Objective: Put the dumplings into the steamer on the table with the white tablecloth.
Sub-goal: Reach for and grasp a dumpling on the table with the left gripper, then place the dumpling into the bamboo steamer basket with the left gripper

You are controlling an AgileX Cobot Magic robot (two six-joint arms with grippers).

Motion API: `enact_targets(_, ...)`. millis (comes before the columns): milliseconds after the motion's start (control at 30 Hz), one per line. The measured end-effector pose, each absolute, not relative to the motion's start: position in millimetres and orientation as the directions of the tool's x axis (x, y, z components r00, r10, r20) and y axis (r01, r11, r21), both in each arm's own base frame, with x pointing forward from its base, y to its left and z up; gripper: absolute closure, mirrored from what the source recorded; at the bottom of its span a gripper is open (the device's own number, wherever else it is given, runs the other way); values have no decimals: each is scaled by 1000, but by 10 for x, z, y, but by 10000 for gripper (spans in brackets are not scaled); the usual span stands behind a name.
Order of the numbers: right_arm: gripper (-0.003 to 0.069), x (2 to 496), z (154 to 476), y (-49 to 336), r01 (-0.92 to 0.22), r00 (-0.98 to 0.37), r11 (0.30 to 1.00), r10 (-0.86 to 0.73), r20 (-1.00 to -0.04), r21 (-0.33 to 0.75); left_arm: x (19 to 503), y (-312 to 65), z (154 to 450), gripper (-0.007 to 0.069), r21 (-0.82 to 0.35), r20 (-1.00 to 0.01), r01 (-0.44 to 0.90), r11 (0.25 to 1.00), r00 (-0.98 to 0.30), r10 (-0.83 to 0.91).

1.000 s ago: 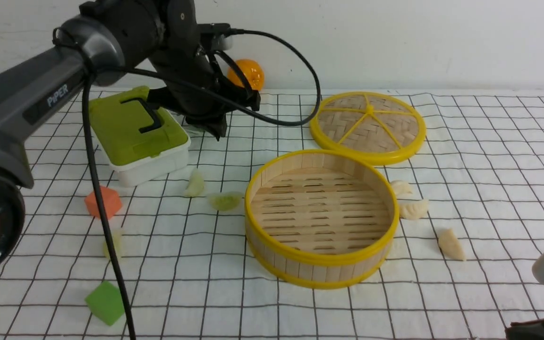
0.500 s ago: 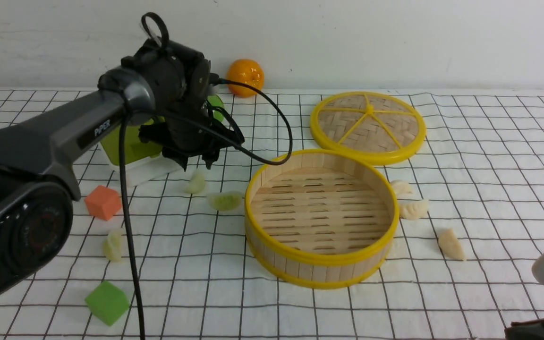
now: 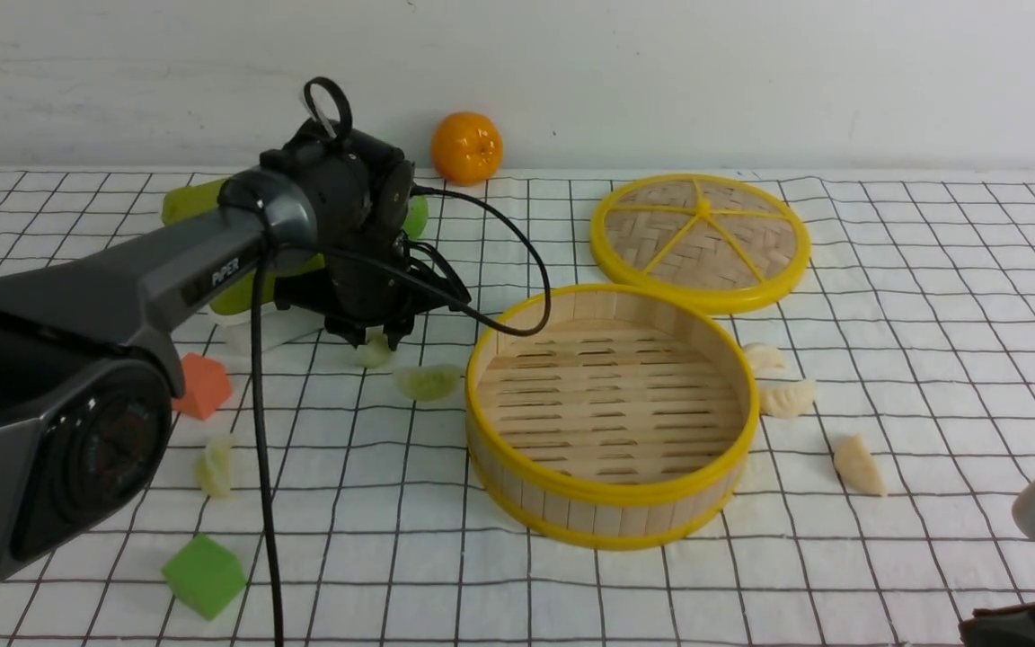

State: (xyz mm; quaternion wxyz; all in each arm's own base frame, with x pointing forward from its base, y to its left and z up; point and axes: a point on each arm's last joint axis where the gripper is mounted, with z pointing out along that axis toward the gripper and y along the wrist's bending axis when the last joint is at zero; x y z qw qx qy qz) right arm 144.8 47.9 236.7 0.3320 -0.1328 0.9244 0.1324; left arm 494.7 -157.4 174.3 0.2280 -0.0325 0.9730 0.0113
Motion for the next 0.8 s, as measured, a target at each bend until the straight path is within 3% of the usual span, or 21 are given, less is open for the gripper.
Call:
enact_targets(333,585,1450,2368,479,-333,-743,930,-156,-650,157,4895,-1560,1867,425,13,-427,-61,998,-903,-50)
enact_targets(533,580,1450,2368,479,-333,-743,930,-156,-651,157,4760,-1607,2395,428,-78,-471,2,997,-881,-35)
enact_targets(700,576,1450,2368,479,-333,-743,930,-156,-651,157,4545,-1916,2715,429,-157,-497,126,980,-867,32)
enact_targets(800,576,1450,2368,479,-333,-743,930,-156,-651,157,4356,-2341,2788,430,-197,-527,226,954,-845,92)
